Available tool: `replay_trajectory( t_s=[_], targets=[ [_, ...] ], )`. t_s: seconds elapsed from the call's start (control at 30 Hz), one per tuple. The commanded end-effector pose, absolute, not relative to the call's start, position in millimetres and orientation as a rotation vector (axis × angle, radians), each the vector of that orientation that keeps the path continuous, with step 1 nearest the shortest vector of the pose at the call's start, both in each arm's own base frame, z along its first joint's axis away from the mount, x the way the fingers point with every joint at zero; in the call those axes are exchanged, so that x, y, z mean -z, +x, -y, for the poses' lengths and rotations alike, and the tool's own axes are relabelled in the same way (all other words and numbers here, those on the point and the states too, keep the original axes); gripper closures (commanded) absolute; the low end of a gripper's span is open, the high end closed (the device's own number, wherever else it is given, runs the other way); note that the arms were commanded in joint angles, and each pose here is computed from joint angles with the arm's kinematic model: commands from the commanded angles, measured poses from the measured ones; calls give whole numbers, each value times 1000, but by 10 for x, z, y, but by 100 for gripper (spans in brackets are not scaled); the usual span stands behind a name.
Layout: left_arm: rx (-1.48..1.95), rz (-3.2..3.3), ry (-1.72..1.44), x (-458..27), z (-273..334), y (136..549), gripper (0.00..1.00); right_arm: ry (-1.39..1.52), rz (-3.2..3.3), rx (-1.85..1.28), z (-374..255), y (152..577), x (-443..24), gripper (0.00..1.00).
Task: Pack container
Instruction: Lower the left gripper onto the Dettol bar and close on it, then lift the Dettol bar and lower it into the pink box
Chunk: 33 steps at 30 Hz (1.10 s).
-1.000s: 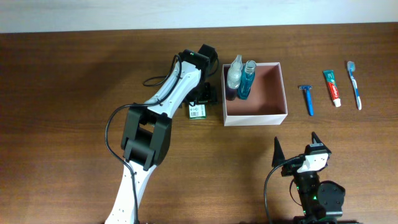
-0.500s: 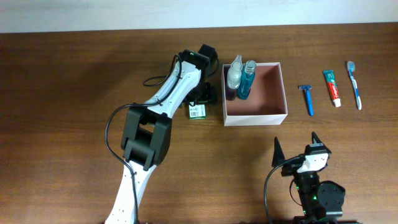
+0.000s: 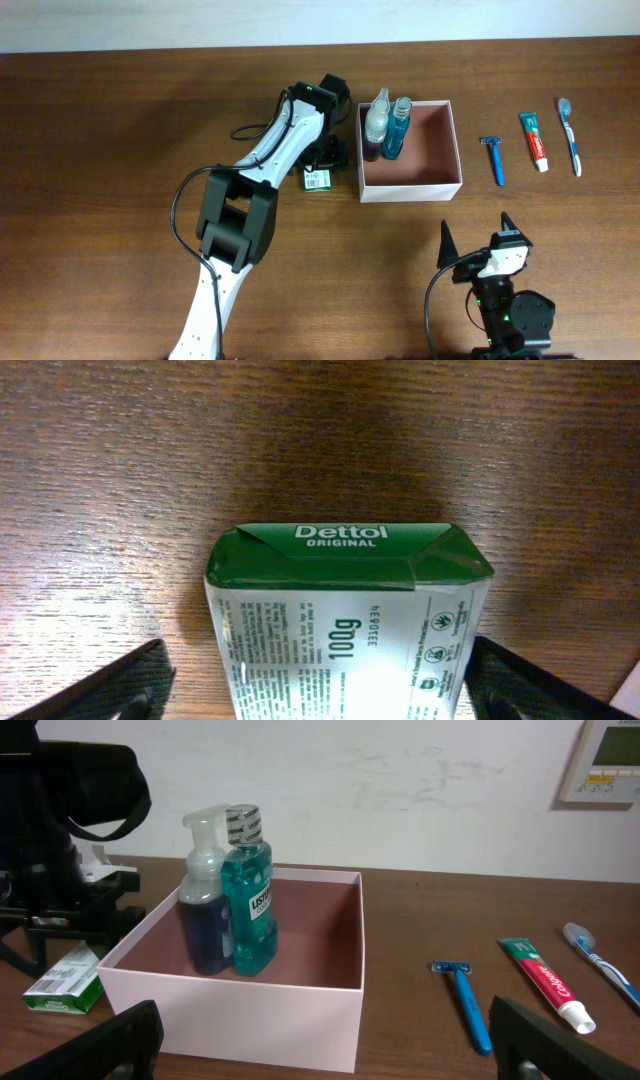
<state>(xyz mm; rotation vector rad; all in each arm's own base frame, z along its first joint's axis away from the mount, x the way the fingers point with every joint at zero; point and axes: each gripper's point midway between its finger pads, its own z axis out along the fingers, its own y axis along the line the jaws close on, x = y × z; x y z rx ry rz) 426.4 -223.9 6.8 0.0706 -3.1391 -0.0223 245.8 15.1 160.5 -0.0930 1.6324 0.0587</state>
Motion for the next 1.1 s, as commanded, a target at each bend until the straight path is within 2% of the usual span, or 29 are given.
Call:
replay_trajectory(
  t_s=[0.0,0.03,0.1,0.2,0.27,0.3,0.5,1.07],
  targets=[
    [57,3120,65,25,2185,4244,11,-108,-1634,-73,-190,2452,-1586,1],
    [57,3120,65,25,2185,4244,18,-108,-1634,-73,-190,2452,-1586,1],
    [57,3120,65,25,2185,4244,23,-108,-1634,-73,-190,2452,-1586,1],
    [57,3120,65,25,2185,4244,27,-108,-1634,-73,-190,2452,-1586,1],
    [58,3120,65,25,2184,4243,31,-108,-1634,-73,-190,2452,-1586,1],
    [57,3120,65,25,2185,4243,36,-108,-1634,-73,-190,2452,-1586,1],
    [58,3120,65,25,2184,4244,47,-108,-1634,-73,-190,2452,-1586,1],
    [122,3144,16,10,2113,4290,49,-108,-1634,-73,-190,2452,-1586,1]
  ],
)
